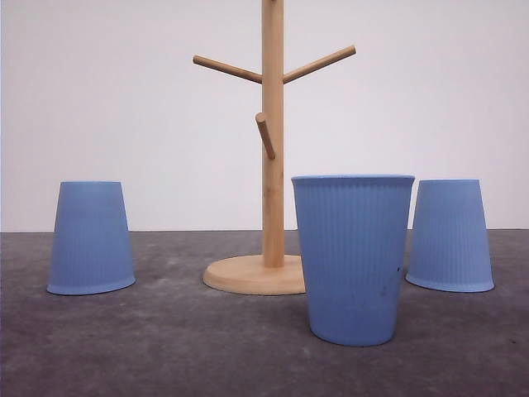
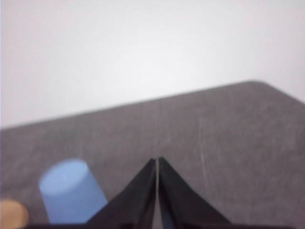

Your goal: Place three cups

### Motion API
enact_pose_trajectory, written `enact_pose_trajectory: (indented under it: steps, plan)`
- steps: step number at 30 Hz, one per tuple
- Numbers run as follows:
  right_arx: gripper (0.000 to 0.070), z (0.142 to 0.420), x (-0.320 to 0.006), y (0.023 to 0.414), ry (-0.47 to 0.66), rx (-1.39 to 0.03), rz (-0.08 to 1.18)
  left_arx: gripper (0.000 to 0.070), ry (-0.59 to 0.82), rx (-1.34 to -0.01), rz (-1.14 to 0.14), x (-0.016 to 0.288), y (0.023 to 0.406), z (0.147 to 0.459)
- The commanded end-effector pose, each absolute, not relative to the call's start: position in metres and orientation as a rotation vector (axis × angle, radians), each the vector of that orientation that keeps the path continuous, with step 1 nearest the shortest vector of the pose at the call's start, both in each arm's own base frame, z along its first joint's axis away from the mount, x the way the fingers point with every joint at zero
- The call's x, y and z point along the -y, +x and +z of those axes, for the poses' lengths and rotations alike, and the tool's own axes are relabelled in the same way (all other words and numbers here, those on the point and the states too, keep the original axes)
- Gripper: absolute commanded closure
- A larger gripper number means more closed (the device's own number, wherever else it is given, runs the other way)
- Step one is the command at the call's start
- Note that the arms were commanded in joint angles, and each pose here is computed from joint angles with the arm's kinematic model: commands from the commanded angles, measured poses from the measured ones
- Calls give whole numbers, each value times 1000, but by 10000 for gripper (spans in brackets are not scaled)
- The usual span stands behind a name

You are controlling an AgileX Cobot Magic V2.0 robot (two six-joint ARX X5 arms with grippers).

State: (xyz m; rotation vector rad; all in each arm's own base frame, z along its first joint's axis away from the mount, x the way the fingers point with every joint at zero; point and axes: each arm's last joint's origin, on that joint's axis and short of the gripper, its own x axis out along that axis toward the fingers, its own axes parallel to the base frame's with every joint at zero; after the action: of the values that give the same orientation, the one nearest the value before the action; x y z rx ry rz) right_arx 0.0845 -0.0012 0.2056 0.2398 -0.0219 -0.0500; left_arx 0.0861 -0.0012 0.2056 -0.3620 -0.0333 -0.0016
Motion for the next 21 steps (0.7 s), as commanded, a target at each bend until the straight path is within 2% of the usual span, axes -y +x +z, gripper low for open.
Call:
enact_pose_trajectory:
  steps: [1,5,11,16,21]
  plan:
    - [696,222,2,78,275,41,-66,696,-373,40,13,1,79,224]
    - [697,252,3,64,270,-2,-104,696,-368,-78,58,0,67,254]
    - [696,282,3,56,205,-171,-116,696,-353,-278,109,-1,60,288]
    - [696,286,1,66,116,-337,-56,697,-333,-438,93,0,68,304]
    - [697,280,-3,83,107,-457,77,697,-312,-578,46,3,83,314]
